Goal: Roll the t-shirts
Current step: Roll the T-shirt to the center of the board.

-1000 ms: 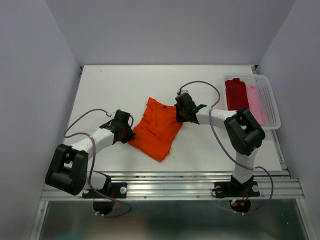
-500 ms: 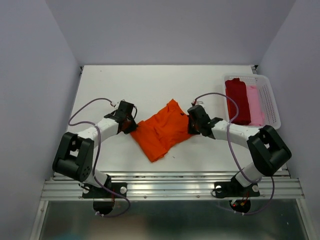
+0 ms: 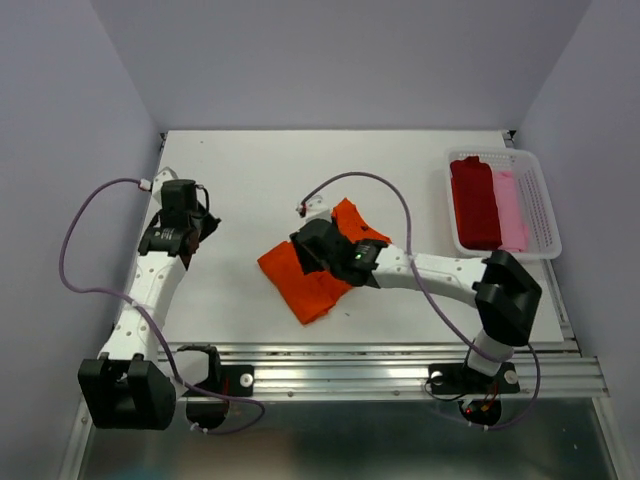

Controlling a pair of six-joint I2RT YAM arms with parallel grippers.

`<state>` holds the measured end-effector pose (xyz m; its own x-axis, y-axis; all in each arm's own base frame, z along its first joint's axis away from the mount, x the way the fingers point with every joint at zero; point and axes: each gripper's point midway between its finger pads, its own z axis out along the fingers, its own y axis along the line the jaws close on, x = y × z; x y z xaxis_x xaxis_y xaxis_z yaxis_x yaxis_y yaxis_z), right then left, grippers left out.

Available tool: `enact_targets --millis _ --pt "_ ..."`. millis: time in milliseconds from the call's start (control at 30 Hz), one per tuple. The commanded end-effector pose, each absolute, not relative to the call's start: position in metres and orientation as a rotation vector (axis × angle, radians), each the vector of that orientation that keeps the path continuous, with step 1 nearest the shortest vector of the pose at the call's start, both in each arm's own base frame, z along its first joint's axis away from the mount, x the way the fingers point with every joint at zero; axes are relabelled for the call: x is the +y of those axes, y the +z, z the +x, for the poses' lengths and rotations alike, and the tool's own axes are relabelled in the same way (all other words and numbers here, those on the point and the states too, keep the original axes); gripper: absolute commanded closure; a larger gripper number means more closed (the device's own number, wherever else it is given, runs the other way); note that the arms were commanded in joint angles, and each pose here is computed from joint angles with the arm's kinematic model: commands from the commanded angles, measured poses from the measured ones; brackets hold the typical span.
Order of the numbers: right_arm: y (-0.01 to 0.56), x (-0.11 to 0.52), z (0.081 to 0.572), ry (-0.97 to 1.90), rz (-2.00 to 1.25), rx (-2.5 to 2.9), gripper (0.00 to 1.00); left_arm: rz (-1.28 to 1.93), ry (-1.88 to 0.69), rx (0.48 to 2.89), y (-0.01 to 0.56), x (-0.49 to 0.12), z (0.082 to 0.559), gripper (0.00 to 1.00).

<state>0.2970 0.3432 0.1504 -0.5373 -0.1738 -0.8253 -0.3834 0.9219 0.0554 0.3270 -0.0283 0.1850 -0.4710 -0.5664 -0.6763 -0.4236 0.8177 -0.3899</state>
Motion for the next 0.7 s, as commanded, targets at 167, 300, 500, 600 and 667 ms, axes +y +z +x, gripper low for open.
enact_targets --millis 167,300,500,600,667 --pt "0.122 0.412 0.262 0.141 -0.659 2.079 0.23 -0.88 -0.063 2.093 0.198 0.045 0.297 0.8" --pt "0.115 0.429 0.253 0.128 -0.708 2.059 0.2 -0.886 -0.044 2.091 0.198 0.053 0.294 0.8" --pt "0.098 0.446 0.242 0.114 -0.761 2.063 0.23 -0.884 -0.063 2.107 0.19 0.05 0.293 0.8" --pt "0.089 0.449 0.242 0.106 -0.775 2.073 0.25 -0.88 -0.062 2.114 0.188 0.05 0.293 0.8" --pt "0.08 0.452 0.238 0.096 -0.8 2.083 0.25 -0.882 -0.06 2.111 0.188 0.051 0.292 0.8"
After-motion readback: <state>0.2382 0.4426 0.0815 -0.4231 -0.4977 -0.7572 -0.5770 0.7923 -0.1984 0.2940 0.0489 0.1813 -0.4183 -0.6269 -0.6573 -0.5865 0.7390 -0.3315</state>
